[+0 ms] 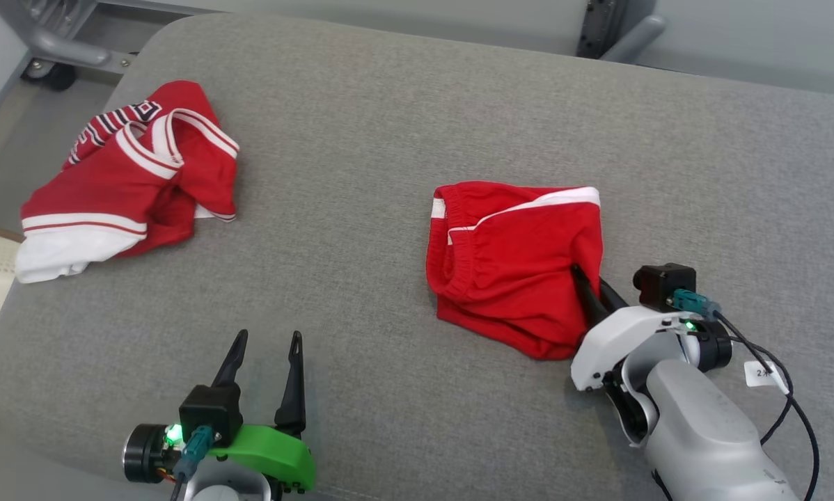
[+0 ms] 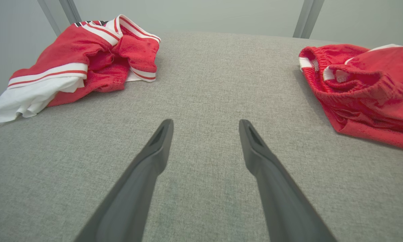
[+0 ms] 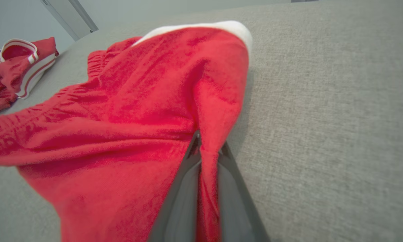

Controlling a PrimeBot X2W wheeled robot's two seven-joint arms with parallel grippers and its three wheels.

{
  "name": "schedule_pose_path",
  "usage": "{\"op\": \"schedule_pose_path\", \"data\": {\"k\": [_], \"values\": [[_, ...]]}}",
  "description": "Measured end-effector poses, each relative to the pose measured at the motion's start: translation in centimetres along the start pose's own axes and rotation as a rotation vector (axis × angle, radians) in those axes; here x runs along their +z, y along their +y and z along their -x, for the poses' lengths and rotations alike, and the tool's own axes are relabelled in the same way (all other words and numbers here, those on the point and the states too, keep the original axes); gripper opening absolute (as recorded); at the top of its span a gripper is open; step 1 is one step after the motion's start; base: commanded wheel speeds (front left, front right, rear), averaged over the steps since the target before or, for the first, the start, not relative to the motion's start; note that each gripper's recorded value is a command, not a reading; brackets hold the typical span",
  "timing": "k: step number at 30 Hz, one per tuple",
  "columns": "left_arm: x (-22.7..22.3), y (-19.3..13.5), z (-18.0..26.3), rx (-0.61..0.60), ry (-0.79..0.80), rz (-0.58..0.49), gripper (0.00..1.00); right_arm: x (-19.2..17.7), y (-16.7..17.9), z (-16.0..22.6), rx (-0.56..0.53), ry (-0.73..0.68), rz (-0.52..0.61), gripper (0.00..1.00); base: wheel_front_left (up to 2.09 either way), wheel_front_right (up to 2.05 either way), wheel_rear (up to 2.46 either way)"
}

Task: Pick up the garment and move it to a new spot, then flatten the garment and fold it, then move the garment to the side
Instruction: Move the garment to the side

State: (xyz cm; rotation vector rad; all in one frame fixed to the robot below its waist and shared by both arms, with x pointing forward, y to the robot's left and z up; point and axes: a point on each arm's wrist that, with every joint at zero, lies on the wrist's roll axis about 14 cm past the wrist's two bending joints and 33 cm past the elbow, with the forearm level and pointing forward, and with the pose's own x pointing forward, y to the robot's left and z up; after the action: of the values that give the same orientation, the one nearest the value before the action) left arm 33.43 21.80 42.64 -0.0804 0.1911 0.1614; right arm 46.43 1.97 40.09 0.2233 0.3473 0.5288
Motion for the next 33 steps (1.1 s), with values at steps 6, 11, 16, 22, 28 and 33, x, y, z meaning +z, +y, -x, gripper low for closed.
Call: {"op": "schedule_pose_path", "data": {"k": [6, 11, 16, 22, 28, 33], "values": [[0.1, -2.7, -1.8, -0.096, -0.001, -0.021, 1.0, 0.4, -3.4, 2.2, -0.088, -0.034, 0.005, 0.0, 0.0, 0.0, 0.0], [0.4, -7.0, -3.8, -0.233, -0.013, -0.036, 1.0, 0.7, -6.5, 5.1, -0.179, -0.056, 0.004, 0.0, 0.0, 0.0, 0.0], [1.0, -12.0, -5.0, -0.378, -0.032, -0.041, 1.0, 1.1, -9.1, 8.2, -0.268, -0.081, -0.018, 0.0, 0.0, 0.0, 0.0], [1.5, -19.9, -5.3, -0.604, -0.056, -0.049, 1.0, 1.8, -12.5, 13.8, -0.408, -0.125, -0.024, 0.0, 0.0, 0.0, 0.0], [1.7, -26.6, -4.5, -0.787, -0.075, -0.059, 1.0, 2.0, -15.4, 19.1, -0.549, -0.165, -0.055, 0.0, 0.0, 0.0, 0.0], [0.5, -29.8, -4.2, -0.884, -0.054, -0.073, 1.0, 3.0, -17.8, 21.3, -0.629, -0.174, -0.027, 0.0, 0.0, 0.0, 0.0]]}}
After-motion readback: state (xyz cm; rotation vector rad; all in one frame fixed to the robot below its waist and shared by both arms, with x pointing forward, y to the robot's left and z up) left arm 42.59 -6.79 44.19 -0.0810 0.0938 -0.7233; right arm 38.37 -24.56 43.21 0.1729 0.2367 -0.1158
